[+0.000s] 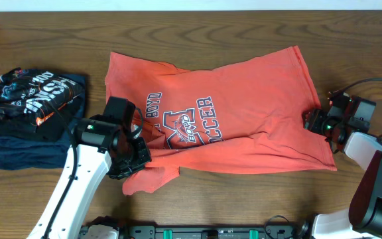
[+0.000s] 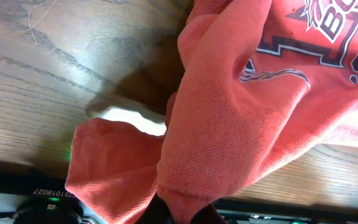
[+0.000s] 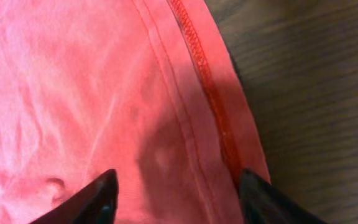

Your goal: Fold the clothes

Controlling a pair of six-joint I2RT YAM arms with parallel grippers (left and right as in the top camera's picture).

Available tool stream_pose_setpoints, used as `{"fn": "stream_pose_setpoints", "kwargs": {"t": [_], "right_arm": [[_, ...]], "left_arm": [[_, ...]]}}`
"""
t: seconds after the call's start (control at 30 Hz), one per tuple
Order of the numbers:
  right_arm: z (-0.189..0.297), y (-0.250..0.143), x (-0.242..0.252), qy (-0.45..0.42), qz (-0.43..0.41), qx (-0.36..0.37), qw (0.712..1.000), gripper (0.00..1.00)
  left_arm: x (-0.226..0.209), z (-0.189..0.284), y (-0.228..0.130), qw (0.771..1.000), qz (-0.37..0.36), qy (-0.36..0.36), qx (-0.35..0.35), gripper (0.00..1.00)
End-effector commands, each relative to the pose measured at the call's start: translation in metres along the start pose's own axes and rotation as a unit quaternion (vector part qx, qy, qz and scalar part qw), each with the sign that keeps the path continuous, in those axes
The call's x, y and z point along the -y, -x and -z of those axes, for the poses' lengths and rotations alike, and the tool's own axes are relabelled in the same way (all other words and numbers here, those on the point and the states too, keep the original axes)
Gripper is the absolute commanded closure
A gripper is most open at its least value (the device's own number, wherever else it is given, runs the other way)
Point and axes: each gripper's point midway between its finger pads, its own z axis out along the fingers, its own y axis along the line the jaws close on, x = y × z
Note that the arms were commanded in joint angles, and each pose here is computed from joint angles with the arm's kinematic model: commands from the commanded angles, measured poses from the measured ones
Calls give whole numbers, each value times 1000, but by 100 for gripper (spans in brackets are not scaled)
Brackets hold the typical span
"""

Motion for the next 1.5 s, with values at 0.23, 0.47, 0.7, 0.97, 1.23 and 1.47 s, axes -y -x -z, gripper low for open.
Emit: {"fn": "stream_pose_setpoints", "kwargs": {"t": [0.23,0.47,0.7,0.97,1.23,1.47], "right_arm": [[-2,-1,4,4,-5,-4,1000,46],[0,2,8,0,-14,1,1000,46],[4,6,6,5,-14,9,1000,56],[6,8,5,5,-13,12,1000,77],[6,7,5,5,-13,11,1000,91],[10,17,20,-30,-61,32,997,99]], "left_arm": [[-1,3,2,1000,2,3,8,94],[-1,3,2,1000,2,3,8,94],[-1,3,2,1000,2,3,8,94],[-1,3,2,1000,2,3,8,95],[-1,3,2,1000,2,3,8,94],[-1,3,2,1000,2,3,8,94]]}}
